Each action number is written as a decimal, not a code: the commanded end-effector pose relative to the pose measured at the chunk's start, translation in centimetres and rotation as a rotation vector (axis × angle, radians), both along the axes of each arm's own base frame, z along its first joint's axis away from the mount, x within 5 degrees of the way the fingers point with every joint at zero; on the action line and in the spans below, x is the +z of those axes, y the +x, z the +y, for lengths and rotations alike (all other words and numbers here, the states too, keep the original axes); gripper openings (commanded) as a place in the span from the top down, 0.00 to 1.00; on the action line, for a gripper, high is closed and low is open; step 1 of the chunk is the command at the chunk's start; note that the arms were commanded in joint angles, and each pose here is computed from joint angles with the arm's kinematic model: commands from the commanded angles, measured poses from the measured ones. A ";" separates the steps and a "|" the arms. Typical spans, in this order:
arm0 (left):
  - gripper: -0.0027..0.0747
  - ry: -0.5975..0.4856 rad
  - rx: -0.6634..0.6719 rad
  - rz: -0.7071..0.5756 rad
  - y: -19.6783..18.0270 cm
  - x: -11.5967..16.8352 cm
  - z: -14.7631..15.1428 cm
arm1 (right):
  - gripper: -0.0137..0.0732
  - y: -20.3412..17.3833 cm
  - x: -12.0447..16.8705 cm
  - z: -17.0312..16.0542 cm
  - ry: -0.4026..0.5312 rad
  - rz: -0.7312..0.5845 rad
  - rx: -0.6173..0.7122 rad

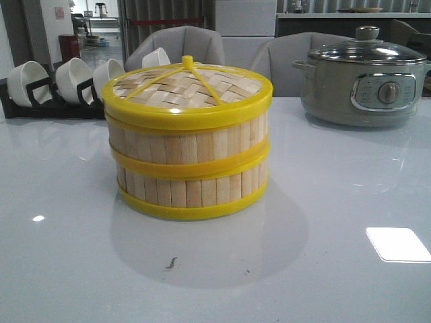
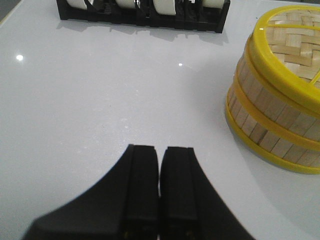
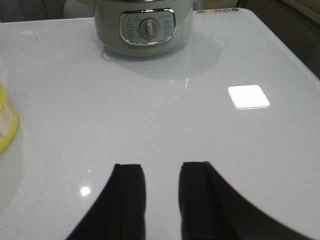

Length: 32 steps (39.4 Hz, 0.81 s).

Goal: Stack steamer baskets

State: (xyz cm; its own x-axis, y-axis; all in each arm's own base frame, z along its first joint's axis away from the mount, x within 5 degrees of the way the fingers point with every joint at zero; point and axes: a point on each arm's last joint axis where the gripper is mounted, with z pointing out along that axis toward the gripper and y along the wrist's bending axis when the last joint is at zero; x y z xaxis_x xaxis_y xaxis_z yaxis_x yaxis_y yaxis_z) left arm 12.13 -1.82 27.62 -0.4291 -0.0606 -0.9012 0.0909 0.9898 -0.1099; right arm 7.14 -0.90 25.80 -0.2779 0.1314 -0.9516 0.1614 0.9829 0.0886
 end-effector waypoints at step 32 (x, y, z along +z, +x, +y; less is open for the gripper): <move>0.86 -0.031 0.000 -0.111 0.4 1.7 -0.1 | 0.82 0.2 1.5 -0.1 -0.007 -0.084 -0.012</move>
State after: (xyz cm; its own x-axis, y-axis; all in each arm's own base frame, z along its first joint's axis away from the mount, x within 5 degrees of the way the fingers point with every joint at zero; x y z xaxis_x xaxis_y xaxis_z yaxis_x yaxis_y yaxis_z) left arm 12.13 -1.82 27.56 -0.4306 -0.0604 -0.9005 0.0907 0.9898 -0.1097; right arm 7.11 -0.86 25.69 -0.2898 0.1379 -0.9471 0.1604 0.9826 0.0939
